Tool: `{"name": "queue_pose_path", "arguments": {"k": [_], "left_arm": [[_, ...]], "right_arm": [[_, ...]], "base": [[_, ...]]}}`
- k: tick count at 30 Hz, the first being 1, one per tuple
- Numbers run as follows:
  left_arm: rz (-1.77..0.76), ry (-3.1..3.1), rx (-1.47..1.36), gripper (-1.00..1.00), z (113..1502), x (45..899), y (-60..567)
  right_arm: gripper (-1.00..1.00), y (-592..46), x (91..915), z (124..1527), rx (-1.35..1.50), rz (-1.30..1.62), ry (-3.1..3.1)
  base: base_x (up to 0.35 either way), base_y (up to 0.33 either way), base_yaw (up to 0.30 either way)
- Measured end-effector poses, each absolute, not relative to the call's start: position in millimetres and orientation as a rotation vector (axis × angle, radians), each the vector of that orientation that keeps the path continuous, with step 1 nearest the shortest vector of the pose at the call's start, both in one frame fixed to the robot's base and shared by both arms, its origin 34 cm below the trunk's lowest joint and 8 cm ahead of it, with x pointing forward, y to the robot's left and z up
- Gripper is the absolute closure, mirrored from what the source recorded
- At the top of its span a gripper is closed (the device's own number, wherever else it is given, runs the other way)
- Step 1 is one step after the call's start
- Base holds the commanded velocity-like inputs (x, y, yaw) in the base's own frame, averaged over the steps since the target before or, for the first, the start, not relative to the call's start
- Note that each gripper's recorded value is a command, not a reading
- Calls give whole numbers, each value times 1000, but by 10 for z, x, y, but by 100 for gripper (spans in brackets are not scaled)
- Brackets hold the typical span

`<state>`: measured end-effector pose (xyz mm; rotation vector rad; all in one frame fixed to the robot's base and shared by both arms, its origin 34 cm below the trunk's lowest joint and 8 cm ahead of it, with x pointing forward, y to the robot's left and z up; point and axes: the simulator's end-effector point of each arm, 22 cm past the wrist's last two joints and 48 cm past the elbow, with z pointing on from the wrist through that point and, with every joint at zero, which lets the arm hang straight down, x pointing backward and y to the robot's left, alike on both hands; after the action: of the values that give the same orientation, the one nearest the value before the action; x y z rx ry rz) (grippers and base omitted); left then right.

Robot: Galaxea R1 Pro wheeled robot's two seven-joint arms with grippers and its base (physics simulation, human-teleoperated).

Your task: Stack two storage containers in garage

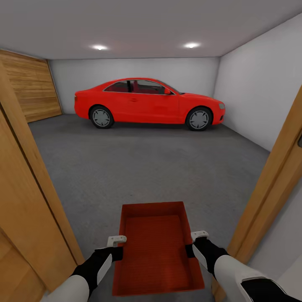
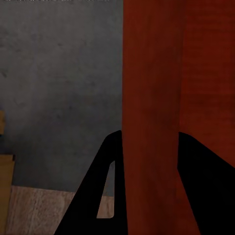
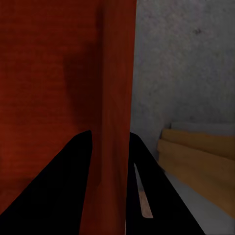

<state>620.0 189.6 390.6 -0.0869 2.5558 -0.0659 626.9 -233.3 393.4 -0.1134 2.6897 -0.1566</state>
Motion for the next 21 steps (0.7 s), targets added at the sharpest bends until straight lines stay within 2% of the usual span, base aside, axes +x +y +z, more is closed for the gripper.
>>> {"name": "queue_pose_path", "arguments": {"k": [21], "left_arm": [[-66, 2555, -89, 100, 3910, 6202, 1898]], "right_arm": [[100, -2333, 6269, 3937, -113, -156, 2689]], "base": [[96, 0, 0]]}}
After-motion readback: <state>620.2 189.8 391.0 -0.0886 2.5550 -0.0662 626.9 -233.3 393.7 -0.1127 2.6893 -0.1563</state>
